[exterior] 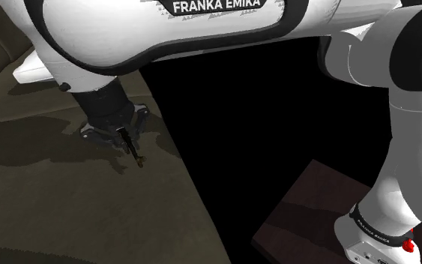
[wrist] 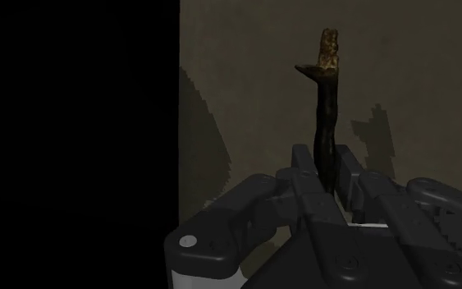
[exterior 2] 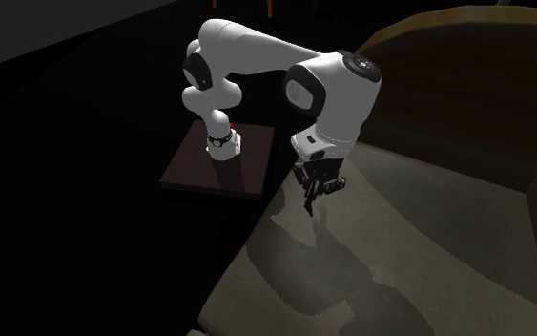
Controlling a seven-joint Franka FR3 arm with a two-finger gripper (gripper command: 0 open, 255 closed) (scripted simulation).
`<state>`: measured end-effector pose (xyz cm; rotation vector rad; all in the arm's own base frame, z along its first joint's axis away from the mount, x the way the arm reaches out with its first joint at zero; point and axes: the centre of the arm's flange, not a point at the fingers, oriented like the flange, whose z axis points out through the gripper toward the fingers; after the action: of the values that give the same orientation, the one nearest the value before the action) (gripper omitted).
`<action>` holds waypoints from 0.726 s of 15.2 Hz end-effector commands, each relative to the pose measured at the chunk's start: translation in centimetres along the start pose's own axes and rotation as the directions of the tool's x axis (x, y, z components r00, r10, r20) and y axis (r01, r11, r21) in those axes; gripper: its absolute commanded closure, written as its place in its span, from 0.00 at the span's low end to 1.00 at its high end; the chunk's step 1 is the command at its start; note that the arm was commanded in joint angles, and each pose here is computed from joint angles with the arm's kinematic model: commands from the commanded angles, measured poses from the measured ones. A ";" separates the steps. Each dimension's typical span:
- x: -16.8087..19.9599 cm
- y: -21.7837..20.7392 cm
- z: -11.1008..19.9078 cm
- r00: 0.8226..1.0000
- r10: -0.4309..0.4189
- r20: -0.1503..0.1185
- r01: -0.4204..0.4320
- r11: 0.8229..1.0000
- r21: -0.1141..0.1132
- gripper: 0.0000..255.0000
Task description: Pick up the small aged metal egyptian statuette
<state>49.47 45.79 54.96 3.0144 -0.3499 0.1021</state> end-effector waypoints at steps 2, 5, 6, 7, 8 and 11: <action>0.1 0.1 -1.4 1.000 0.000 0.001 0.000 1.000 -0.001 1.00; 0.2 0.3 -3.0 1.000 0.000 0.001 0.000 1.000 -0.001 1.00; 0.3 0.4 -3.5 1.000 0.000 0.001 0.000 1.000 -0.001 1.00; 0.3 0.4 -4.0 1.000 0.000 0.001 0.000 1.000 -0.001 1.00; 0.4 0.5 -4.5 1.000 0.000 0.001 0.000 1.000 -0.001 1.00; 0.5 0.6 -5.7 1.000 0.000 0.001 0.000 1.000 -0.001 1.00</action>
<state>49.49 45.75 60.41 3.0138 -0.3500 0.1016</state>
